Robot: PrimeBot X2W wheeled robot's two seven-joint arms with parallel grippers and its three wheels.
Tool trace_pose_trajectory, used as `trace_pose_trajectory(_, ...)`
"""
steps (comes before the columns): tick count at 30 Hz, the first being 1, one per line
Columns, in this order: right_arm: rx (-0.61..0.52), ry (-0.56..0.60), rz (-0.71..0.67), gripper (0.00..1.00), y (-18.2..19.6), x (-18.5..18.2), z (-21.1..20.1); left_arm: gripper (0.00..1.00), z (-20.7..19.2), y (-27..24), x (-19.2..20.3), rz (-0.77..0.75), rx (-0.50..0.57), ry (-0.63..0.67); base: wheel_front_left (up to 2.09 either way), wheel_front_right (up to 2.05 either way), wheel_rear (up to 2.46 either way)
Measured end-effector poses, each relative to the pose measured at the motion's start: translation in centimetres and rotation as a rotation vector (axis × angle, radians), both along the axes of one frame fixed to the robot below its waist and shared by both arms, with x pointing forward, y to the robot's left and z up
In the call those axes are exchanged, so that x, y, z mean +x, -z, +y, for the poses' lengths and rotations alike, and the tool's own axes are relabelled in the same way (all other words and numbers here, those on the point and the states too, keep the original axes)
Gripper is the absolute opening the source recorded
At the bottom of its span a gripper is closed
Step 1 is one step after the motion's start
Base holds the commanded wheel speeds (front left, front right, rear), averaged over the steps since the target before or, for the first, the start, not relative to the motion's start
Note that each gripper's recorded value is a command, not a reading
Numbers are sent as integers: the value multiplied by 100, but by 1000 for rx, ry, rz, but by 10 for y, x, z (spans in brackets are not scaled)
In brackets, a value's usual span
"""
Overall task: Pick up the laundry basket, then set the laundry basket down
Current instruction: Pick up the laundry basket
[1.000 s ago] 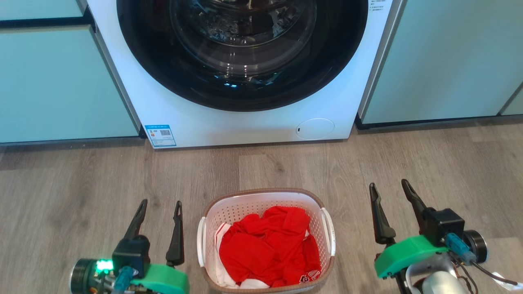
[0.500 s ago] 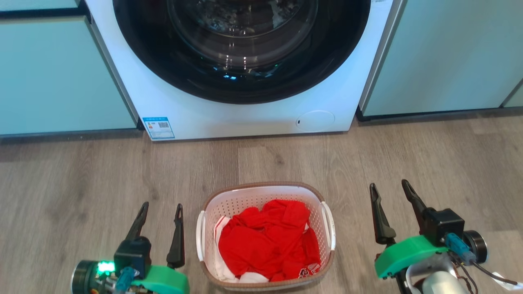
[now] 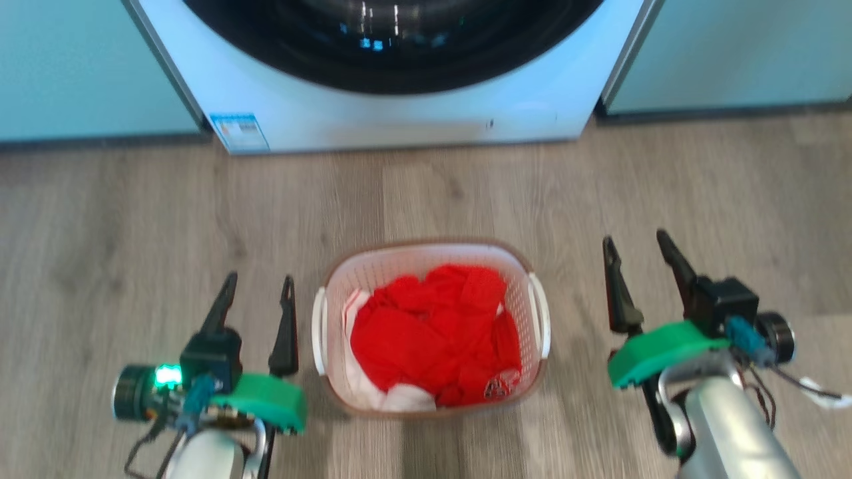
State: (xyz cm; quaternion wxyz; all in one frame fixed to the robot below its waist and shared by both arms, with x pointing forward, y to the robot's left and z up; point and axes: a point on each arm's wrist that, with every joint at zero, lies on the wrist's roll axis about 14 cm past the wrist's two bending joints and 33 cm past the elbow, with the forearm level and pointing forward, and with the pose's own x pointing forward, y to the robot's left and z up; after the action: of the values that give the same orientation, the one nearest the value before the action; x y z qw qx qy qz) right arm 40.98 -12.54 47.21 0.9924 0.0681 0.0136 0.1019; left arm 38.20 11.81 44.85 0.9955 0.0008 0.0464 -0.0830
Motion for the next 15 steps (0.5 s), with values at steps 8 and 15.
trace_pose_trajectory(8, -19, -14, 87, 100, 41, 45, 3, 100, -6, 44, 44, 99, 2, 18, 0, 0, 0)
trace_pose_trajectory(15, -33, -21, 193, 100, 96, 78, 4, 100, -8, 99, 75, 219, -15, 24, 0, 0, 0)
